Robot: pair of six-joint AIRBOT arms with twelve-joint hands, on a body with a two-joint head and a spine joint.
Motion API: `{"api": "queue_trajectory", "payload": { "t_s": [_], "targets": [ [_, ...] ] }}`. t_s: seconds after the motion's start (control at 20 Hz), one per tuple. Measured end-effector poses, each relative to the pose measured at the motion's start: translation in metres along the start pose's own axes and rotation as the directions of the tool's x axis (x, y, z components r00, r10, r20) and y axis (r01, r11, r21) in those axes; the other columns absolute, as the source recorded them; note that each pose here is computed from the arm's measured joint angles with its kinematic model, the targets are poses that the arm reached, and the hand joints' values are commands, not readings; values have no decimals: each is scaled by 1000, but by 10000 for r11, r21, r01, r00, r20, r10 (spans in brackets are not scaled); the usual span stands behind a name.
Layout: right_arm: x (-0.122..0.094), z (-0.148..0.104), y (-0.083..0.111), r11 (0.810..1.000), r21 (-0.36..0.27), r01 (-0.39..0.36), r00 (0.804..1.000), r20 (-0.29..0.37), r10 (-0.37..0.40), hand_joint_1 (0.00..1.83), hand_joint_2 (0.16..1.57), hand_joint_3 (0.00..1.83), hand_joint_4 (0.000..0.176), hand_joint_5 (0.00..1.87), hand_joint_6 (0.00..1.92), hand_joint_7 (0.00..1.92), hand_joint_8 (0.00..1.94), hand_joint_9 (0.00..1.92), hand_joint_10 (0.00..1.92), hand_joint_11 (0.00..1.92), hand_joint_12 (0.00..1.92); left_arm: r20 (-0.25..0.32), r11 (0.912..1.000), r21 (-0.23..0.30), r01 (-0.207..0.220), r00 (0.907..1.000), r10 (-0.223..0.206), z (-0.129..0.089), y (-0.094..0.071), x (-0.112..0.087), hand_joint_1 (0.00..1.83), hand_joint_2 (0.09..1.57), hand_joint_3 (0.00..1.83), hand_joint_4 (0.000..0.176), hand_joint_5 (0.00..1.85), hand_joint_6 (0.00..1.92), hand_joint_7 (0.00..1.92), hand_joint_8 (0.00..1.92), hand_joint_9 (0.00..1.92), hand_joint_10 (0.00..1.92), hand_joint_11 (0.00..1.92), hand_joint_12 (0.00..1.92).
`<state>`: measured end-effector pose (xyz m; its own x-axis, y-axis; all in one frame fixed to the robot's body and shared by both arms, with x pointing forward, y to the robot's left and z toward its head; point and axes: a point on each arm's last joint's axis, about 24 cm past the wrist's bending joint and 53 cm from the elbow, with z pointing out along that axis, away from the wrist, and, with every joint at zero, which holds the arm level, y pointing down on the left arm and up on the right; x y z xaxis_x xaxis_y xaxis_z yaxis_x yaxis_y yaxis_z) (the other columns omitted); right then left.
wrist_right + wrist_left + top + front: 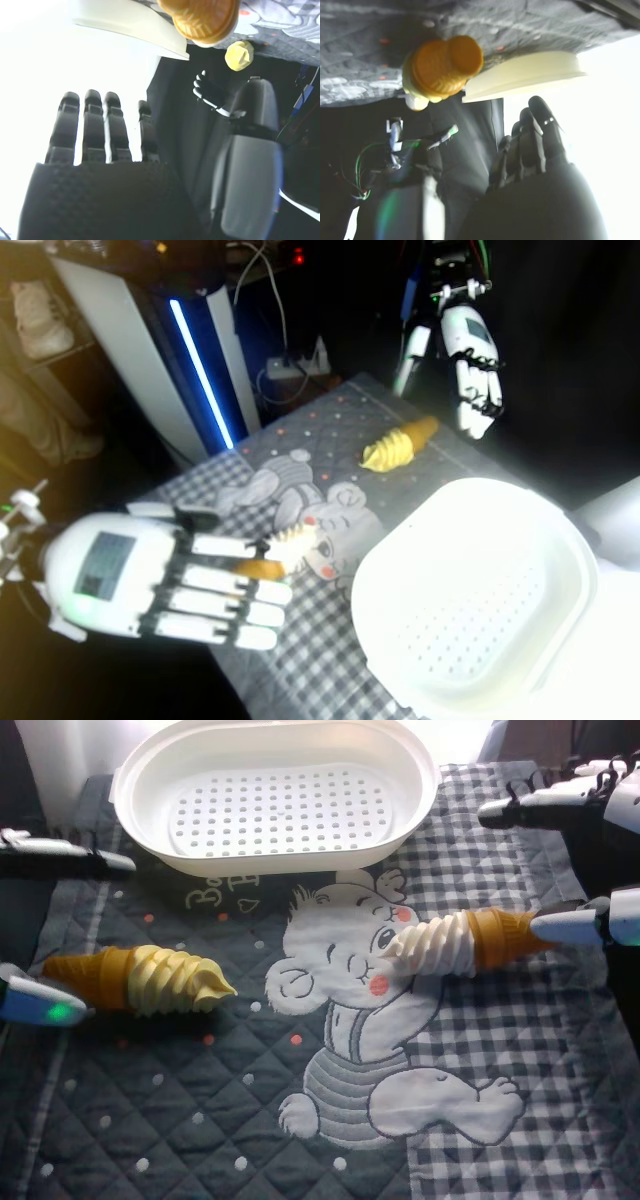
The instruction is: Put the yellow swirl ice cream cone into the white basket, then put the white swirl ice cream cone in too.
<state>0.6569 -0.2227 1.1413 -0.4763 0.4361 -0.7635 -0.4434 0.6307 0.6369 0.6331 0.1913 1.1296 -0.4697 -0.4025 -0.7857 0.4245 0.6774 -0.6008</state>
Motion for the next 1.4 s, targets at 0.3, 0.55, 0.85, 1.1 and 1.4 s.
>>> {"api": "queue_trajectory", "payload": {
  "t_s": [0.3, 0.55, 0.85, 1.1, 1.4],
  "targets": [
    [1, 1, 0, 10000, -34, 18, 10000, -20, -18, 744, 1084, 0, 56, 369, 1, 445, 5, 539, 13, 284, 908, -1422, 9884, 505, -1430, 9786, 1488, 30, -21, 37, 718, 715, 4, 4, 434, 2, 483, 3, 506, 3, 158, 658],
    [2, 2, 0, 10000, -56, -4, 10000, -26, 4, 743, 1088, 0, 63, 363, 2, 440, 2, 543, 12, 278, 918, -2270, 9618, 454, -2700, 9348, 2731, 47, -17, 56, 768, 747, 0, 28, 459, 2, 527, 2, 555, 2, 138, 709],
    [2, 2, 0, 10000, -58, 2, 10000, -32, -2, 762, 1089, 1, 54, 382, 3, 466, 5, 533, 2, 244, 899, -2617, 9128, 475, -4056, 8768, 4033, 58, -16, 66, 1172, 1146, 0, 10, 921, 1054, 911, 886, 1078, 160, 516, 1119],
    [1, 2, -1, 10000, -27, 25, 10000, -13, -25, 756, 1094, 1, 61, 374, 3, 460, 3, 558, 9, 287, 923, -2306, 9094, 260, -4152, 8827, 4096, 65, -18, 47, 1143, 1170, 8, 0, 871, 1165, 853, 1534, 944, 1706, 936, 1800],
    [1, 2, -1, 10000, -39, -12, 10000, -10, 12, 833, 1093, 0, 42, 393, 6, 471, 8, 545, 11, 257, 902, 60, 9051, 568, -4214, 9067, 4217, 74, -62, -34, 1268, 1102, 0, 0, 1112, 582, 942, 1265, 831, 1248, 742, 1522]
  ]
}}
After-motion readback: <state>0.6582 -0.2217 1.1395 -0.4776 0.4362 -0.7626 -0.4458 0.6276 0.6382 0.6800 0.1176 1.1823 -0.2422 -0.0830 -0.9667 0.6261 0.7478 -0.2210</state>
